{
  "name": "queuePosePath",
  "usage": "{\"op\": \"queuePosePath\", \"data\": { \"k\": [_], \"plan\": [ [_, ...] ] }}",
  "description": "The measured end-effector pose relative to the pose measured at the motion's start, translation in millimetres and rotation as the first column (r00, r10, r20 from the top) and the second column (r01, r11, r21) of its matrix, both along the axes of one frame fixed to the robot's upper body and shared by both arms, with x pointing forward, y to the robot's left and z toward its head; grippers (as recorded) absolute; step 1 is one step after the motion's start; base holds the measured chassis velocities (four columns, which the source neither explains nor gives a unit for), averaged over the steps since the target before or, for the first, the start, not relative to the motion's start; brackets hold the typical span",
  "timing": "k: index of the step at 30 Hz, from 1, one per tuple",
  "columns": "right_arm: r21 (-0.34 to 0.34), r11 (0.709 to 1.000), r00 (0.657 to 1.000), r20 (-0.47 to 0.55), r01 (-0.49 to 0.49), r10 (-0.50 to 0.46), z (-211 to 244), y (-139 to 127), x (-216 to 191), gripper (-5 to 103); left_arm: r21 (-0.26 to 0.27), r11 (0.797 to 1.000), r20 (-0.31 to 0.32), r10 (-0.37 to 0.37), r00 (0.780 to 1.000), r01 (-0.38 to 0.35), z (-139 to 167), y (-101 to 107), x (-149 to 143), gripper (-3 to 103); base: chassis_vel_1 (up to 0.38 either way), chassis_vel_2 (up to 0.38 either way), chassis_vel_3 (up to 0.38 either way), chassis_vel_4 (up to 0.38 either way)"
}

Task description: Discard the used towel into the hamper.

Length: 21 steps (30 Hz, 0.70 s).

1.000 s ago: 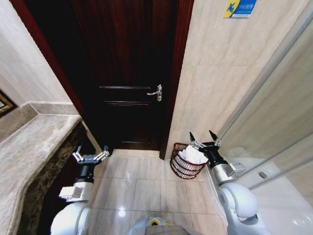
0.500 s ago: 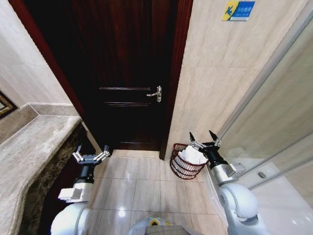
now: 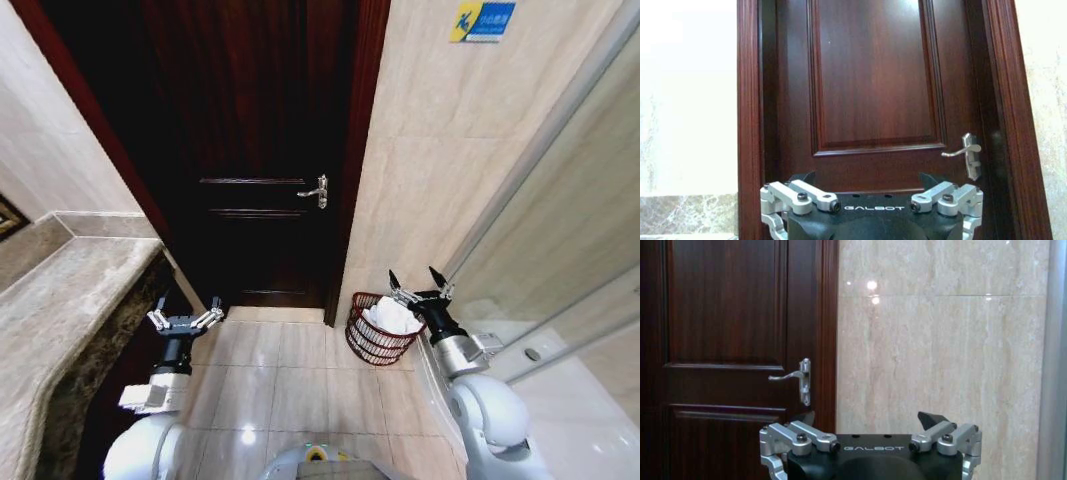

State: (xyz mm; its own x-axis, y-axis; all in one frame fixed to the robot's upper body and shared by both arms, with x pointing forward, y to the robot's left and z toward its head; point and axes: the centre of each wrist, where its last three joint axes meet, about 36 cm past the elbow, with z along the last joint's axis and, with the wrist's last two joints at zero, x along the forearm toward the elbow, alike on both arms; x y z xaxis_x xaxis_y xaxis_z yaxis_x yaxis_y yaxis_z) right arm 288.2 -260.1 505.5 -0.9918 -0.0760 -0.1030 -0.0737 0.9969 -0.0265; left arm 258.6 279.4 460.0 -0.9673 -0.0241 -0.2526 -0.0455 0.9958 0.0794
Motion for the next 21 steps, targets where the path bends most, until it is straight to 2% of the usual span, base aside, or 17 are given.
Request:
{"op": "queuePosePath", "data": {
  "k": [21],
  "plan": [
    [-0.009, 1.0, 1.0, -0.007, -0.008, 0.008, 3.1, -0.1, -5.7, 100, -0.013, 1.0, 0.019, 0.002, 1.0, -0.002, 1.3, -0.4, -1.7, 100, 0.0, 0.0, 0.0, 0.0]
  ]
}}
